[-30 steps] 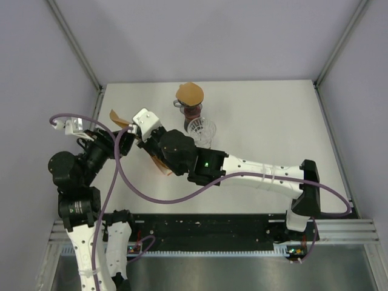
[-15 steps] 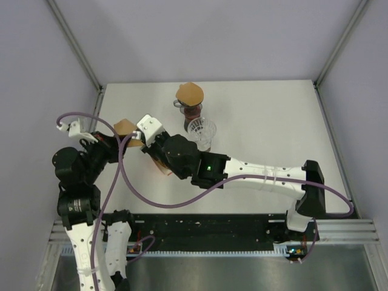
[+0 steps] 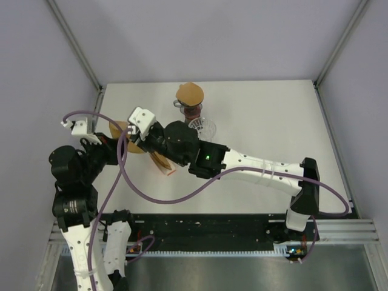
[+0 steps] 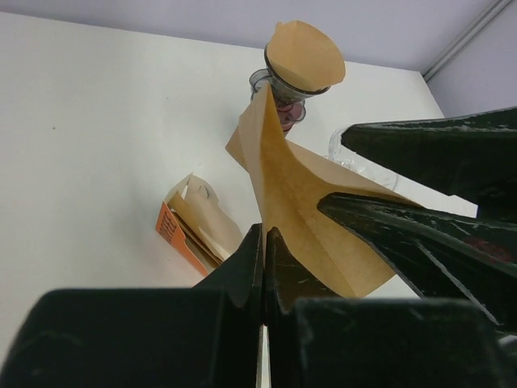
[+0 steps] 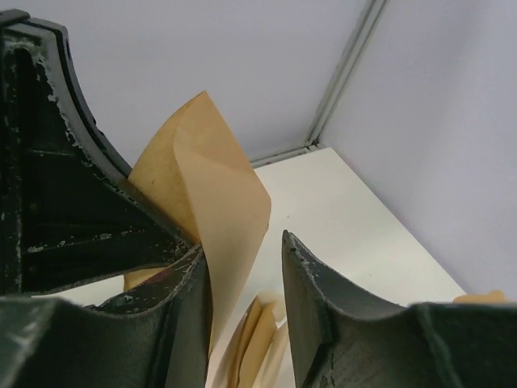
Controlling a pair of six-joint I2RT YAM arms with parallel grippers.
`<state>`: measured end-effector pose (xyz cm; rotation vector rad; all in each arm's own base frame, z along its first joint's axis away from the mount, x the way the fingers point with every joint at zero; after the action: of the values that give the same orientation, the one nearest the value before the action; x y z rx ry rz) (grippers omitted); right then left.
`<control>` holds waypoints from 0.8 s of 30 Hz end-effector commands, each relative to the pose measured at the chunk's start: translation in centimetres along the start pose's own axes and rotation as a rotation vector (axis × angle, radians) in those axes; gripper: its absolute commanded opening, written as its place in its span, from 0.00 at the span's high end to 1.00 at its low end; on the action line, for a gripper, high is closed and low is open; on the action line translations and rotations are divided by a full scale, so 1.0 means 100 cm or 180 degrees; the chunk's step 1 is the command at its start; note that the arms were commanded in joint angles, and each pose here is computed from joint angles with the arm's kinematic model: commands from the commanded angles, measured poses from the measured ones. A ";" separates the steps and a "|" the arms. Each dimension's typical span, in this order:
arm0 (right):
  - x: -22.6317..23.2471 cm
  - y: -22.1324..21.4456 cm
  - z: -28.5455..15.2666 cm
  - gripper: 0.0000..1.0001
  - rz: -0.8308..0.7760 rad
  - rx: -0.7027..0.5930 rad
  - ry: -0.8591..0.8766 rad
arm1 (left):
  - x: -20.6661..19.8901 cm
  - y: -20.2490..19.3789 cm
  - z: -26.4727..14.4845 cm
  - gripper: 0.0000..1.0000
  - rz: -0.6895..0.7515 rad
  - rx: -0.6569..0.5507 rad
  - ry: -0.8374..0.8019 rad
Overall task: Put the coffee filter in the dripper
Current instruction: Place the coffee filter in the coffee dripper.
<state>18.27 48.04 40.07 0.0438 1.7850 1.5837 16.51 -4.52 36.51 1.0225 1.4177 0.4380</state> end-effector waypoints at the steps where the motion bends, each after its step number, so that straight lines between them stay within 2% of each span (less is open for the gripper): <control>1: -0.007 0.014 0.013 0.63 -0.0063 -0.0103 -0.0079 | -0.008 0.005 -0.006 1.00 0.0318 -0.0003 -0.0094; 3: -0.006 0.015 0.019 0.63 -0.0107 -0.0094 -0.0069 | -0.005 0.002 -0.004 1.00 0.0302 0.0050 -0.0075; 7: -0.015 0.002 0.025 0.97 -0.0206 0.0186 -0.0297 | -0.004 0.005 -0.005 1.00 0.0354 0.0004 -0.0034; 8: -0.022 -0.004 0.023 1.00 -0.0212 0.0285 -0.0431 | -0.002 0.007 -0.006 1.00 0.0380 -0.0032 0.0040; 13: -0.080 -0.031 -0.004 1.00 0.0008 0.0585 -0.1042 | 0.020 0.018 -0.006 1.00 0.0676 -0.0165 0.0477; 15: -0.096 -0.033 -0.016 1.00 0.0106 0.0541 -0.1085 | 0.018 0.019 -0.003 1.00 0.0685 -0.0149 0.0404; 18: -0.086 -0.032 -0.014 1.00 0.0088 0.0462 -0.0839 | 0.007 0.016 0.004 1.00 0.0620 -0.0038 0.0127; 21: -0.084 -0.038 -0.014 1.00 0.0099 0.0606 -0.0754 | 0.001 0.010 0.010 1.00 0.0503 0.0157 -0.0086; 22: -0.088 -0.041 -0.015 1.00 0.0148 0.0642 -0.0743 | -0.001 0.008 0.013 0.95 0.0475 0.0244 -0.0156; 24: -0.099 -0.048 -0.020 1.00 0.0321 0.0704 -0.0694 | -0.002 0.003 0.023 0.67 0.0427 0.0475 -0.0292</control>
<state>23.11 45.41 36.98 0.2125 1.8605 1.3963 18.01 -4.36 35.15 1.1983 1.4018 0.4423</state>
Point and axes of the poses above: each gripper's point midway between its finger pads, its own z axis out along the fingers, its own x axis along the line the jaws close on, y = z × x, the point moved 4 cm from there along -z, back along the fingers, and after that the axes turned 15 degrees about -z, right-handed, at the moved point
